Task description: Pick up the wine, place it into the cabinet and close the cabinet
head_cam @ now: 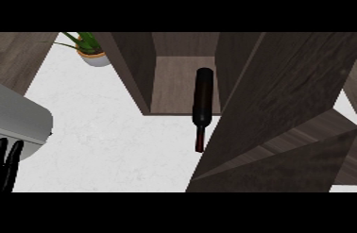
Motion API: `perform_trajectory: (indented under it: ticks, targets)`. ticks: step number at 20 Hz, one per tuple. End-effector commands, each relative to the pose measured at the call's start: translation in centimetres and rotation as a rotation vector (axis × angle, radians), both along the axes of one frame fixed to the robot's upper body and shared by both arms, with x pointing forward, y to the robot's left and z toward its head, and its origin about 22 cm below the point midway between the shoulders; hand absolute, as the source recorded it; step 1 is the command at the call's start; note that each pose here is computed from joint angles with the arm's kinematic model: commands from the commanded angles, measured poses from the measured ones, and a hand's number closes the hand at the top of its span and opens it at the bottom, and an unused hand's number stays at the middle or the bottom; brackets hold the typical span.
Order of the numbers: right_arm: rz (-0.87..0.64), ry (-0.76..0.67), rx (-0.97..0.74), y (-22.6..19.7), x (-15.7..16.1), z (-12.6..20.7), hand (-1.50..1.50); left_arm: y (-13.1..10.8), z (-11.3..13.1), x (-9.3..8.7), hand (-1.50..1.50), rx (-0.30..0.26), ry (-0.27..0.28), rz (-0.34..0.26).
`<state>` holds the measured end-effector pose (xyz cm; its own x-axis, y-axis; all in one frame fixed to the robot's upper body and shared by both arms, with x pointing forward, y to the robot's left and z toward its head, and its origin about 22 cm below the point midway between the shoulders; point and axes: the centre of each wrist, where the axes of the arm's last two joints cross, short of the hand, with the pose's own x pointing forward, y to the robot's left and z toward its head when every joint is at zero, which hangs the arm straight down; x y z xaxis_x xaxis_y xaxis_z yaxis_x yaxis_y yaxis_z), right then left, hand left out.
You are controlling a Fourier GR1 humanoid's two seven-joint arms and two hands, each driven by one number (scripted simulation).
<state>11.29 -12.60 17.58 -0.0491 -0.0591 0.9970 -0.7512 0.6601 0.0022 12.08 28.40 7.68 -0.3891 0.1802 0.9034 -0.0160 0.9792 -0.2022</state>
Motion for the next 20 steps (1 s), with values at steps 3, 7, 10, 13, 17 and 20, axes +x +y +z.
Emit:
perform_trajectory:
  ticks: [3,7,10,13,17,20]
  targets:
    - [0.071,-0.062,0.075,2.0,-3.4,1.6,1.5,2.3,0.4,0.5,-1.5,0.011,0.01,-0.02]
    - [0.023,-0.095,0.081,3.2,-3.2,1.7,1.5,3.3,1.0,0.7,-1.5,0.001,0.014,-0.029]
    - [0.013,-0.127,0.06,5.0,-3.0,0.9,1.5,2.3,1.3,0.6,-1.5,-0.012,0.011,-0.022]
    - [-0.024,-0.18,0.054,5.9,-2.2,1.0,1.5,2.6,1.8,1.0,-1.5,-0.026,0.012,-0.071]
    - [-0.055,-0.186,0.033,6.6,-0.8,1.8,1.5,3.0,1.2,2.2,-1.5,-0.037,0.007,-0.068]
    - [-0.079,-0.19,0.041,7.3,0.4,2.3,1.5,3.8,2.1,2.3,-1.5,-0.053,0.003,-0.077]
